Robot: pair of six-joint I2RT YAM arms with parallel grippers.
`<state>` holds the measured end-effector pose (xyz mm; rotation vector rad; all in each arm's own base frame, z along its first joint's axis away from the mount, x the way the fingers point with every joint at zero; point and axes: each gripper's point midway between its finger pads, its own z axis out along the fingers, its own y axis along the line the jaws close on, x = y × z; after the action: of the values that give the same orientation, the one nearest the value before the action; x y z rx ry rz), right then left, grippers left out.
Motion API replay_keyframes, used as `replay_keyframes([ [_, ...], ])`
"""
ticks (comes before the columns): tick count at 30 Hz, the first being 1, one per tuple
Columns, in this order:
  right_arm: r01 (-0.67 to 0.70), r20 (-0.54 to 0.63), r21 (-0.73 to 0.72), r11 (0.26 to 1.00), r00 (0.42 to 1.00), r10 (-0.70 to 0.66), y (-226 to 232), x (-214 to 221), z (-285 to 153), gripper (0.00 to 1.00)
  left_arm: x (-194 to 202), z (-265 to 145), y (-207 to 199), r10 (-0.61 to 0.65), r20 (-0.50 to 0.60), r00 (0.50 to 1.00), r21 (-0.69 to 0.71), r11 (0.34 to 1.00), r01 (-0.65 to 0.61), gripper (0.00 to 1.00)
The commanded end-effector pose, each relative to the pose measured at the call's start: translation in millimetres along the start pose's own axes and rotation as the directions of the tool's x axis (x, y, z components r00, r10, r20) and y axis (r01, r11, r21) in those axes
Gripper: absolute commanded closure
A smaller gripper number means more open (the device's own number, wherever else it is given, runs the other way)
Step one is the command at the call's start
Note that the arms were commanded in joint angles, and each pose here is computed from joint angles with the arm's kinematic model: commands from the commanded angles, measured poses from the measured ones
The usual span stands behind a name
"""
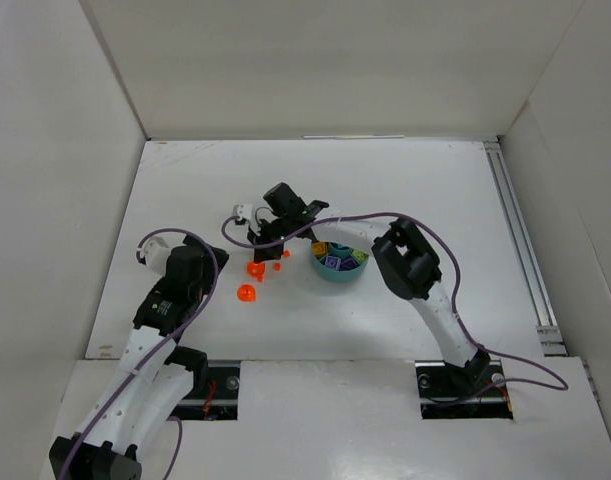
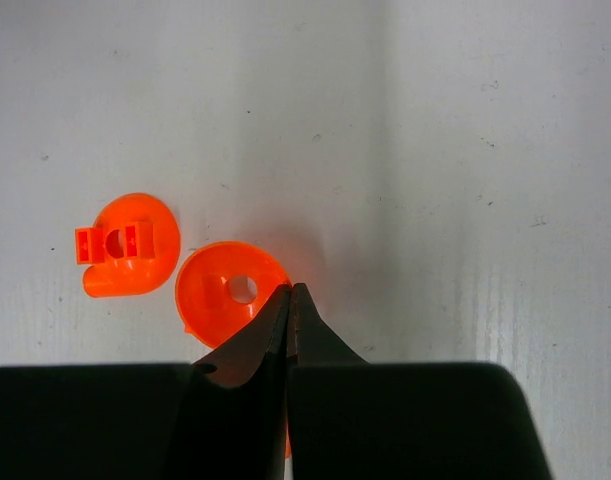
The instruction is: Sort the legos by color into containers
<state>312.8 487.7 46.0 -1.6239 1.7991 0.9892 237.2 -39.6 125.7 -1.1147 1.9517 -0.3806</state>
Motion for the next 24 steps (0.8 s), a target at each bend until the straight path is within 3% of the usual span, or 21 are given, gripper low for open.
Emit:
replay_keyframes([
  [1,0.079,0.083,-0.011,0.997,0.993,-0.078,11,-36,-13,1.0,-3,1,-1,0.008,0.019,1.0,0.007,1.0,-0.009,0.0],
  [16,0.167,0.149,0.124,0.978,0.971,-0.184,19,-79,-67,1.0,-4,1,-5,0.011,0.018,1.0,0.027,1.0,-0.012,0.0],
  [24,0.158,0.109,0.36,0.92,0.972,-0.21,5,-96,-121,1.0,-4,1,-5,0.011,0.018,1.0,0.027,1.0,-0.012,0.0],
])
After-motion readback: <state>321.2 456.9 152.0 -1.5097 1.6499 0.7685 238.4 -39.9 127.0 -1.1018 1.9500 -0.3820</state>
